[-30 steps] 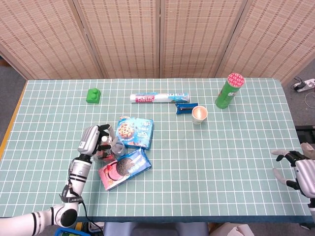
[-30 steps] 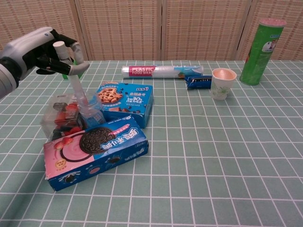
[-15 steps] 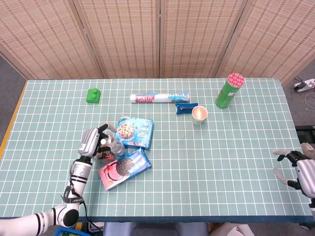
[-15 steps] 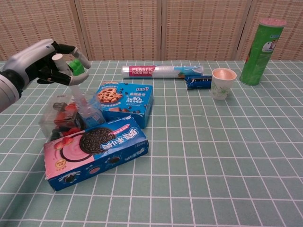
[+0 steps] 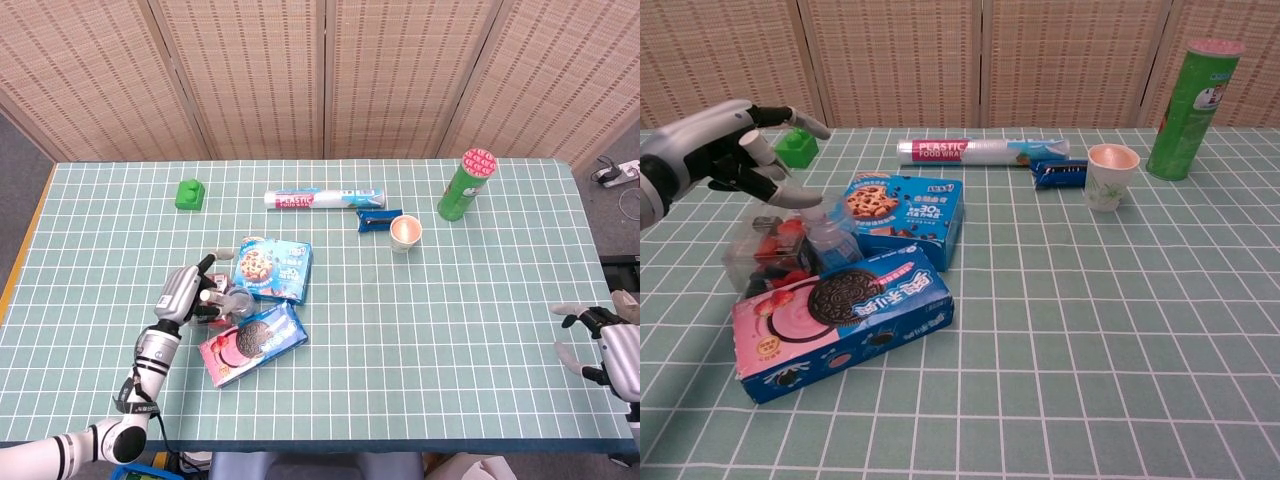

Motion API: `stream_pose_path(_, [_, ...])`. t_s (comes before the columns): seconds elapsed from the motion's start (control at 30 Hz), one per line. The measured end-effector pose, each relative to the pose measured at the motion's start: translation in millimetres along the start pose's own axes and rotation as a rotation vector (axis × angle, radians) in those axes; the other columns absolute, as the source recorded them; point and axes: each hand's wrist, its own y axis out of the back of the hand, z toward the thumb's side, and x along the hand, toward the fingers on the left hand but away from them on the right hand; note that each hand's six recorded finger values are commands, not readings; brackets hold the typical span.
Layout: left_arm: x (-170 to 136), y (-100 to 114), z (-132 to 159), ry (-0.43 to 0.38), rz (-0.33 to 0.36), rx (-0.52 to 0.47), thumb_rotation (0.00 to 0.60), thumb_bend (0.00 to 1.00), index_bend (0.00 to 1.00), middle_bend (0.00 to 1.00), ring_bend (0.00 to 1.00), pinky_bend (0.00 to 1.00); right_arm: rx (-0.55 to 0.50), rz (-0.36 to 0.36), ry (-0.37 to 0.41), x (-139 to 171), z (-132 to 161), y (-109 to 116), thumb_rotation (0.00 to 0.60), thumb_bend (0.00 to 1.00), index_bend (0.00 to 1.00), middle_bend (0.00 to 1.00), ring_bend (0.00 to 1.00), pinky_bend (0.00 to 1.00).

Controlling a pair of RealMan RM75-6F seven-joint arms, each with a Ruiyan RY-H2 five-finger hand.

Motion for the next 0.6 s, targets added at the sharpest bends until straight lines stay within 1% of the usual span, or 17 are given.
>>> stream_pose_path(0.23, [-10,14,-7,0.036,0.003,0.037,0.600,0.00,0.29,1.00,1.00,1.00,0.010,0.004,0.000,-1,2,-2,0.600,0.28,0.33,0.46,0.36,0.51])
stream_pose_path(0.43, [-24,28,-9,0.054,0.027,0.057,0.600,0.00,0.29,1.00,1.00,1.00,0.024,-0.003,-0.003,0,3,-3,0.600,0.28,0.33,0.46,0.36,0.51])
stream_pose_path(0.6, [-38,43,-16,0.075,0.055,0.086,0.600,0.00,0.30,1.00,1.00,1.00,0.029,-0.011,-0.006,1,5,-3,0.600,0.28,0.33,0.46,0.36,0.51])
